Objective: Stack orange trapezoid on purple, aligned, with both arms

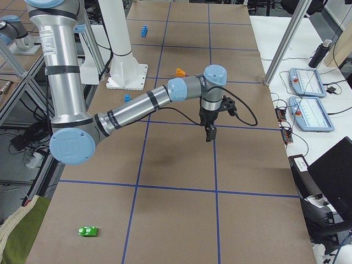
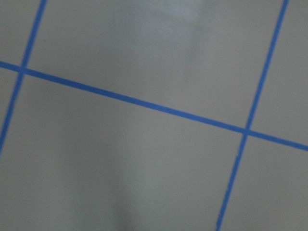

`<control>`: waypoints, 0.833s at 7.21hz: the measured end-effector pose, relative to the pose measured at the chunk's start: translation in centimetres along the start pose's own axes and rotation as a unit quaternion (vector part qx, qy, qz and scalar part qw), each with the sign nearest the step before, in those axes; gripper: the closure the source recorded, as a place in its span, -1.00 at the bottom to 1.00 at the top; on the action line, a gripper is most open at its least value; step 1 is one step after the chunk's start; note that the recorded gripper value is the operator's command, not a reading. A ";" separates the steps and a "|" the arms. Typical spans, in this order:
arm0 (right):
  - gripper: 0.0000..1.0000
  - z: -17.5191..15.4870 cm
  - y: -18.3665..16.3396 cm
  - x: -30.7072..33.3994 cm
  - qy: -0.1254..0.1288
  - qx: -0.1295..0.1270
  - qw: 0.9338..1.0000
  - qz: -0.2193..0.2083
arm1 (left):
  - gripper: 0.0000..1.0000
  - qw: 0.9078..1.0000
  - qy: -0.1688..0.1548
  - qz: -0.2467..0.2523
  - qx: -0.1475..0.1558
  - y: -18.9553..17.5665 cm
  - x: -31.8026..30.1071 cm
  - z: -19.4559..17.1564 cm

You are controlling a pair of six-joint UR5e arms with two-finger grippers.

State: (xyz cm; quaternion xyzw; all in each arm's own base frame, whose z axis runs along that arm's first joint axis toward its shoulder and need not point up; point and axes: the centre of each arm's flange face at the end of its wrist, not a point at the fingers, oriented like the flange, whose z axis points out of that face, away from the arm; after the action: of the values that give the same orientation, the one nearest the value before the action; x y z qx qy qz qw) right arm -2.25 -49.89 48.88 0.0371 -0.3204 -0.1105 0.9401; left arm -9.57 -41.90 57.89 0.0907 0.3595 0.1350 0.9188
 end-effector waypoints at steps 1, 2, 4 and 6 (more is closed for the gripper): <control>-1.00 0.7 2.9 3.4 0.001 -0.010 1.000 0.016 | -1.00 1.000 0.001 -0.001 -0.001 0.1 -0.1 0.1; -1.00 1.2 4.9 5.3 -0.001 -0.016 0.999 0.032 | -1.00 1.000 0.001 -0.002 -0.001 0.1 -0.1 0.1; -1.00 1.5 7.3 8.5 -0.007 -0.019 0.998 0.064 | -1.00 1.000 0.002 -0.001 0.000 0.1 -0.1 0.2; -1.00 1.6 8.8 10.4 -0.011 -0.020 0.996 0.085 | -1.00 1.000 0.002 -0.001 0.000 0.3 -0.1 0.2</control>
State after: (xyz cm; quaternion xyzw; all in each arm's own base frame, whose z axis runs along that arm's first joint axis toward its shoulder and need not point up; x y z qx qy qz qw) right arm 6.39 -43.75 57.53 -0.0102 -0.3304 -0.0365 0.9431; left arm -9.54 -41.68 58.20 0.0900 0.3615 0.1348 0.9182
